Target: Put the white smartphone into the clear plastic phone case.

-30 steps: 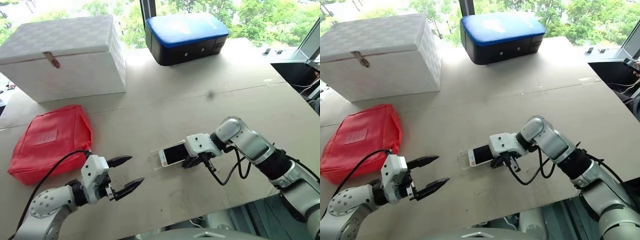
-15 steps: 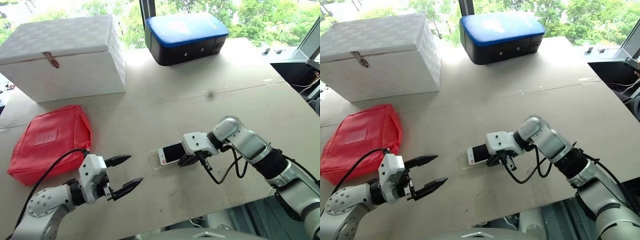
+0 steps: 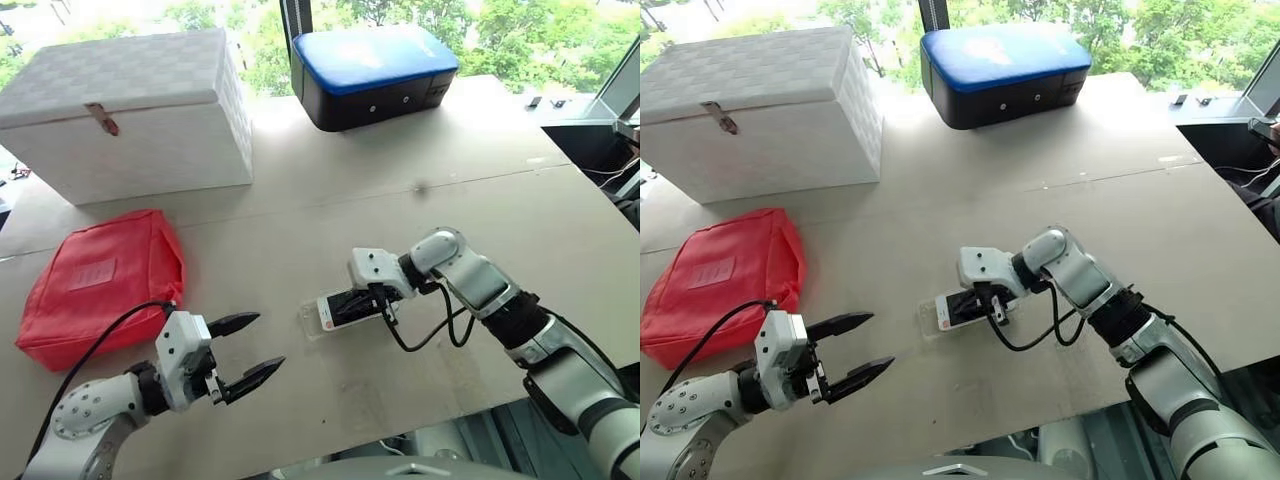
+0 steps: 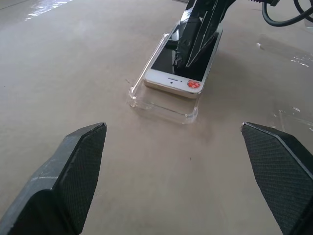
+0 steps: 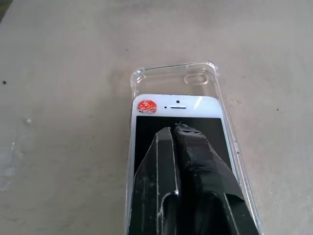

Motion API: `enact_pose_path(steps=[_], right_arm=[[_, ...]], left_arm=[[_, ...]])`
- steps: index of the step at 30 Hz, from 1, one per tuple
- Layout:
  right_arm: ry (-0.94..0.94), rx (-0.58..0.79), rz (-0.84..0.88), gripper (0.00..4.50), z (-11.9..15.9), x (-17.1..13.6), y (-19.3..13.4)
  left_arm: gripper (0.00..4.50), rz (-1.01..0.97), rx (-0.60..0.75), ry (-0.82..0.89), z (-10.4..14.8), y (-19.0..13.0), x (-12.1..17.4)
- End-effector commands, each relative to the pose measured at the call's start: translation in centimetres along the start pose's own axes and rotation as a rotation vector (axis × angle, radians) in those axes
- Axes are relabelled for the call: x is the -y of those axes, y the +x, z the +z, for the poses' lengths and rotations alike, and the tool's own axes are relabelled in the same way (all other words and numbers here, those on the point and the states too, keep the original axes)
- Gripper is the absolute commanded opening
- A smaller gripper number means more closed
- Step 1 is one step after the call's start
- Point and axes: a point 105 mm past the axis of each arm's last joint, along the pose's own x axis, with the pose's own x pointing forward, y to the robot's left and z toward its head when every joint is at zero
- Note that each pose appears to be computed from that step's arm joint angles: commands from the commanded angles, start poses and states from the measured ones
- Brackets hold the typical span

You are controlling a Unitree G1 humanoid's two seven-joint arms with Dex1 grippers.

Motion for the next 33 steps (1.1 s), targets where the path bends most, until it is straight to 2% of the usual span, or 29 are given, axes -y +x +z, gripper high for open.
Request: enact_pose_path(steps=[1,5,10,15,21,25,33], right_arm=[[-0.002,-0.162,0.032,0.02,-4.0,-0.9,1.4],[-0.01,-0.22,0.008,0.02,-5.8,-0.6,1.6],[-0.057,-0.218,-0.021,0.02,-6.1,-0.4,1.4],[0.062,0.158,-0.126,0.02,0.8,1.4,-0.8],[0.068,0.271,-0.079,0.02,4.0,-0.3,-2.8],[0.087,0.226,-0.006,0.02,3.7,-2.1,-3.2],[0.104,0.031,0.101,0.02,-0.1,-3.9,-2.4]], left_arm=[[4.5,-0.008,0.028,0.034,0.8,0.5,0.4],[4.5,-0.004,0.03,0.03,0.8,0.7,0.6],[4.5,-0.006,0.03,0.031,0.6,1.2,0.5],[4.5,-0.016,0.035,0.036,0.7,1.6,0.4],[4.5,-0.026,0.037,0.036,0.7,1.7,0.3],[4.5,-0.032,0.037,0.036,0.7,1.7,0.3],[4.5,-0.04,0.031,0.035,0.7,1.6,0.2]])
